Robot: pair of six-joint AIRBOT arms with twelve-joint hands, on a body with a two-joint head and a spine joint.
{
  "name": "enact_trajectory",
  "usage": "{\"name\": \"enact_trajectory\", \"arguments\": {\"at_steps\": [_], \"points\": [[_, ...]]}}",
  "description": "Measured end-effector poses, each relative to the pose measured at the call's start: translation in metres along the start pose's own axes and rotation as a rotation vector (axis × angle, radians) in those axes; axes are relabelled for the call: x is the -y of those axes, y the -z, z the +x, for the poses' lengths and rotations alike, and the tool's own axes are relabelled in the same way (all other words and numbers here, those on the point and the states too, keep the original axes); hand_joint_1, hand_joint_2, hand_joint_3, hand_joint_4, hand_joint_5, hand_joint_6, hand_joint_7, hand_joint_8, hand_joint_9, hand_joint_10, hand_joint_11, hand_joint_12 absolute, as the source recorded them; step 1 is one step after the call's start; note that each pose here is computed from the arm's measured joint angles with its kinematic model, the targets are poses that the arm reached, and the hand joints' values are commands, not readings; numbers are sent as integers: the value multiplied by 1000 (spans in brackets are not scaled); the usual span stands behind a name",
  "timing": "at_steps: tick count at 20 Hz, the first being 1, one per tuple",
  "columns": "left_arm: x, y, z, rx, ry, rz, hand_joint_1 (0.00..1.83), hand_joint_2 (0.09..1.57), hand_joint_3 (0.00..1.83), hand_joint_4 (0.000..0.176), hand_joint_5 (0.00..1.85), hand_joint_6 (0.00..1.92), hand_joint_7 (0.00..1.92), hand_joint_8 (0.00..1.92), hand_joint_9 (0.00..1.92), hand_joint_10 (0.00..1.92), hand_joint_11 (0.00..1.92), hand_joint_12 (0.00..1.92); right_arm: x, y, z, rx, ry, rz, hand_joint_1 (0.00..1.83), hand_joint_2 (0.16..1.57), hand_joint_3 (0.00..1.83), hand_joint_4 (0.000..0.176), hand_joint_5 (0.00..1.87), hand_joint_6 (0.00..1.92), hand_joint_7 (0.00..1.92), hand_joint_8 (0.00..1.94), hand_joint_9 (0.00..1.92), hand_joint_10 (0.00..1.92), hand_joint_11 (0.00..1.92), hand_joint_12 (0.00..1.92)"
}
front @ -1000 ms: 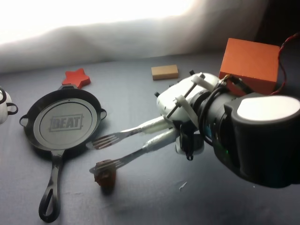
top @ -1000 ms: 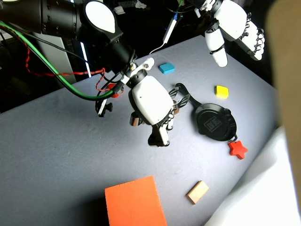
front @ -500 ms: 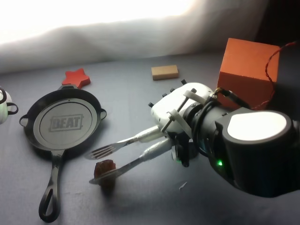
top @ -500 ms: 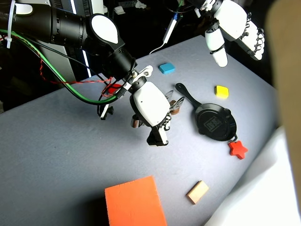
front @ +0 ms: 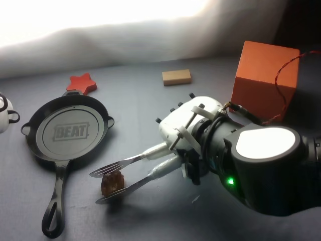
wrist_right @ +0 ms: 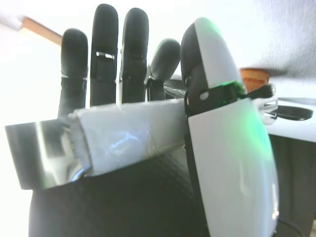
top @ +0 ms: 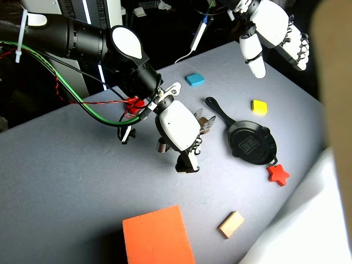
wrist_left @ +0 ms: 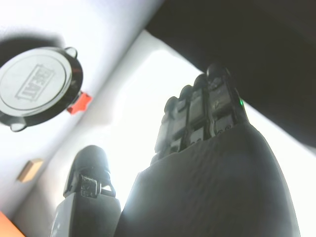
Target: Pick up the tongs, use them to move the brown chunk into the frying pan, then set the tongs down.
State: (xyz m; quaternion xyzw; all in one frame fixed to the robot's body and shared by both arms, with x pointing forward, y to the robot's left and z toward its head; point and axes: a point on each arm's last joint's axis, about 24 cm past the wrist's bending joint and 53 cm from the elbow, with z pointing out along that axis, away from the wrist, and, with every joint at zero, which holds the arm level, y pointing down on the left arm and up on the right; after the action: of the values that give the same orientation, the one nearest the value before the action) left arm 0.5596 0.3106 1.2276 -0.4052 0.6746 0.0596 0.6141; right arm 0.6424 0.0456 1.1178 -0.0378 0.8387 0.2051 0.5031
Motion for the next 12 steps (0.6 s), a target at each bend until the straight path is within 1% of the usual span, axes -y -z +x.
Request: {"name": "enact_trajectory", "arguments": {"at_steps": [3,5,6,7,8,10,11,12], "points": [[0,0,0,0,0,1,3,1289,1,0,0,0,0,0,0,0,0,5,2,0,4,-6,19,4,1076,1259,0,0,707,1379,1014,8,831,422,388,1425],[0,0,0,0,0,0,0,1286,0,0,0,0,0,0,0,0,0,0,3,0,5,-9,20,6,1087,1243,0,0,736,1337,1058,22,876,429,445,1397],[0,0,0,0,0,1,0,1285,0,0,0,0,0,0,0,0,0,0,4,0,4,-8,26,5,1095,1228,0,0,764,1295,1105,33,933,425,514,1364],[0,0,0,0,0,0,4,1286,0,0,0,0,0,0,0,0,3,2,4,0,3,-5,34,5,1183,1142,36,0,849,1171,1029,778,1022,423,649,1299],[0,0,0,0,0,0,0,1282,0,0,0,0,0,0,0,0,5,2,3,0,3,-7,37,5,1200,1142,9,0,860,1152,1014,938,1081,432,693,1316],[0,0,0,0,0,1,0,1282,0,0,0,0,0,0,0,0,1,1,5,0,2,-5,50,4,1215,1124,0,1,904,1095,1048,920,1146,469,731,1376],[0,0,0,0,0,0,0,1282,0,0,0,0,0,0,0,0,6,3,6,0,1,-4,52,5,1141,1156,1,0,895,1120,1086,637,1144,522,730,1410],[0,0,0,0,0,0,0,1281,0,0,0,0,0,0,0,0,0,0,10,0,0,-2,52,8,1122,1170,0,0,882,1144,1138,489,1111,600,705,1459]]}}
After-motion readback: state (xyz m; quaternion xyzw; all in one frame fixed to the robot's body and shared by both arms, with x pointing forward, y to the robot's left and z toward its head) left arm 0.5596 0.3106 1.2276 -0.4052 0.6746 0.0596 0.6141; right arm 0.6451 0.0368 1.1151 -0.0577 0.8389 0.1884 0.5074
